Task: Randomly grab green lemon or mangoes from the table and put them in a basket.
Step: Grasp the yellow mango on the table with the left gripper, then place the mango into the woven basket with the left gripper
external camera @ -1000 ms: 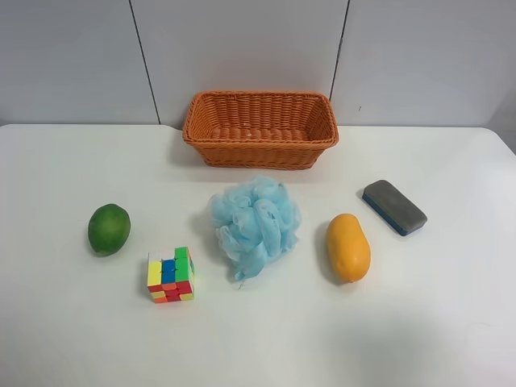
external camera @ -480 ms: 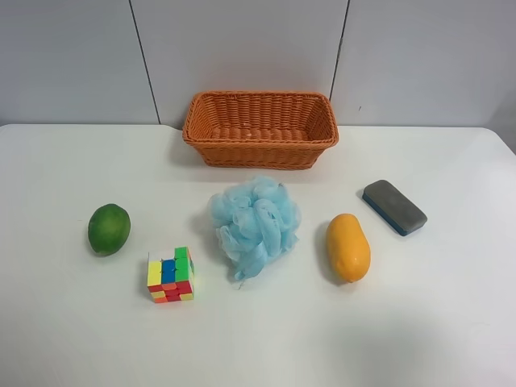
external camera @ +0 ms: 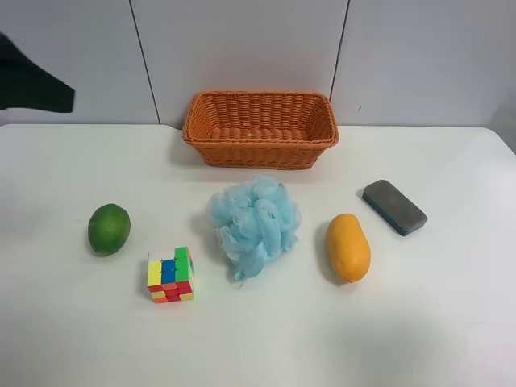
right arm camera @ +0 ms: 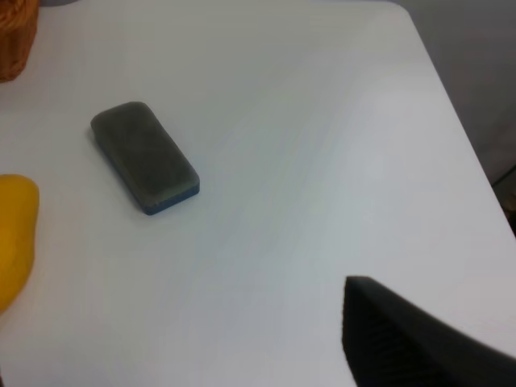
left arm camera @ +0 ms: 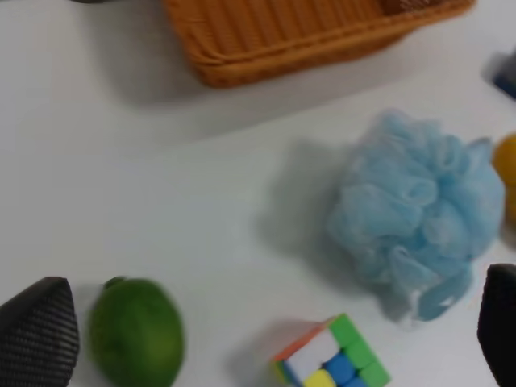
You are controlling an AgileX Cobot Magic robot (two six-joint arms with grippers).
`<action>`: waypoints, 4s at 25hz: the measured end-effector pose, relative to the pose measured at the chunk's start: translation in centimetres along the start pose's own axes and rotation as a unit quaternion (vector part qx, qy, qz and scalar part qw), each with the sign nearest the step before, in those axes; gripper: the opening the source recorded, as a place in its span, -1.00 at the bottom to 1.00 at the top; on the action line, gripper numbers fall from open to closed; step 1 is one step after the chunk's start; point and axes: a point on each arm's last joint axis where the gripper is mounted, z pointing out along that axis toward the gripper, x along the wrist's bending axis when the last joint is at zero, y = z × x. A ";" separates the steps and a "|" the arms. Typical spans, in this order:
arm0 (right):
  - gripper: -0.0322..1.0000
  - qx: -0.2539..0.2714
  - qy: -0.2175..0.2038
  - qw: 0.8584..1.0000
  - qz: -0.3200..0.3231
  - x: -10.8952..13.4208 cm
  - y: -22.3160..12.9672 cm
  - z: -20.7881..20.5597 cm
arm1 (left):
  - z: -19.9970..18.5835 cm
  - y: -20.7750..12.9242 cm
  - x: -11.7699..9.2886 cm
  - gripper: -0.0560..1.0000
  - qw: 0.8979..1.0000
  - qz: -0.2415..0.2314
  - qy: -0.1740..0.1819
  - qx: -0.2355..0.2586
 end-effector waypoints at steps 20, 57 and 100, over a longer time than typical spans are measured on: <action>0.64 0.000 0.000 1.000 0.000 0.0 0.0 0.0 | 17.3 -0.1 -21.4 0.99 0.937 0.224 -0.241 0.116; 0.64 0.000 0.000 1.000 0.000 0.0 0.0 0.0 | 34.0 -5.5 -21.5 0.99 0.956 -0.063 -0.149 0.247; 0.64 0.000 0.000 1.000 0.000 0.0 0.0 0.0 | 34.1 -6.1 -23.4 0.36 0.940 -0.112 -0.172 0.274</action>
